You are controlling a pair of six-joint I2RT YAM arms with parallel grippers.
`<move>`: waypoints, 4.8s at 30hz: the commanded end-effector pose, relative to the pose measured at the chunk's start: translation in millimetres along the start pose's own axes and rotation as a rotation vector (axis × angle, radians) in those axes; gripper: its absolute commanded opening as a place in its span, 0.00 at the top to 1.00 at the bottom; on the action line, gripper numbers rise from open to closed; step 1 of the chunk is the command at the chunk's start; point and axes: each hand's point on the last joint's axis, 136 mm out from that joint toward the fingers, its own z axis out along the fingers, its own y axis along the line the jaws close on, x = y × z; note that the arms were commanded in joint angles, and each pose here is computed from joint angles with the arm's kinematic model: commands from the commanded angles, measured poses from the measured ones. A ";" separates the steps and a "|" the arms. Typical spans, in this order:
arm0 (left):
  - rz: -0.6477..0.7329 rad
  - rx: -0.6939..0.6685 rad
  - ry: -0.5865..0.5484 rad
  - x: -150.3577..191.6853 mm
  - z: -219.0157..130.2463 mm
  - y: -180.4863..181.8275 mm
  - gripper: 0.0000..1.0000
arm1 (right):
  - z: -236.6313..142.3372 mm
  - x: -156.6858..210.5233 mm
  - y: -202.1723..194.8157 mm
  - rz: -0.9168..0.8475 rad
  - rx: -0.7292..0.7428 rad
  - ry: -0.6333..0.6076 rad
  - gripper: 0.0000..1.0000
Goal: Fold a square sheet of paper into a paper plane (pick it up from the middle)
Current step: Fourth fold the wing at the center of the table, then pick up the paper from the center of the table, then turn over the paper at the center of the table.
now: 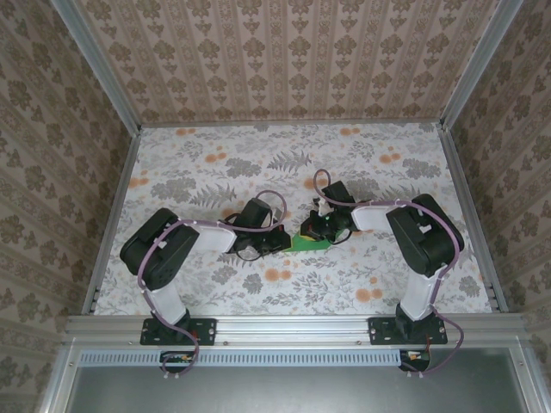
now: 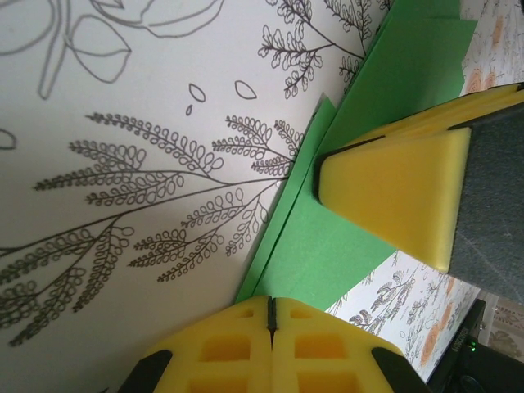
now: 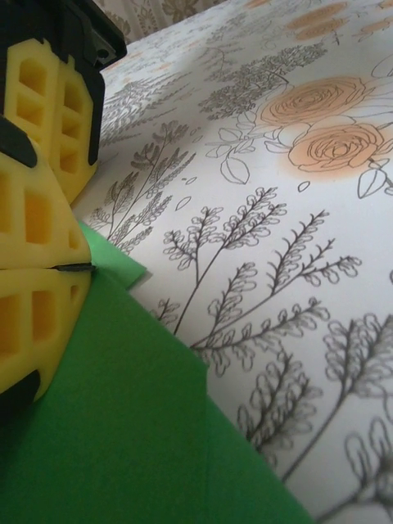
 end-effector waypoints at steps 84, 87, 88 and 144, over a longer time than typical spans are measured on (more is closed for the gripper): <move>0.110 -0.117 -0.291 -74.0 -103.5 -10.3 0.00 | -22.7 -22.5 -6.5 0.274 -0.162 -0.326 0.72; 0.100 -0.115 -0.284 -72.2 -102.8 -8.8 0.00 | -25.3 -23.9 -4.5 0.270 -0.167 -0.337 0.78; 0.096 -0.113 -0.283 -72.2 -103.1 -8.4 0.00 | -27.1 -24.9 -2.4 0.262 -0.171 -0.342 0.80; 0.121 0.314 -0.279 -83.9 -150.6 -93.7 0.87 | -105.2 -55.1 116.0 -0.130 -0.428 -0.206 0.51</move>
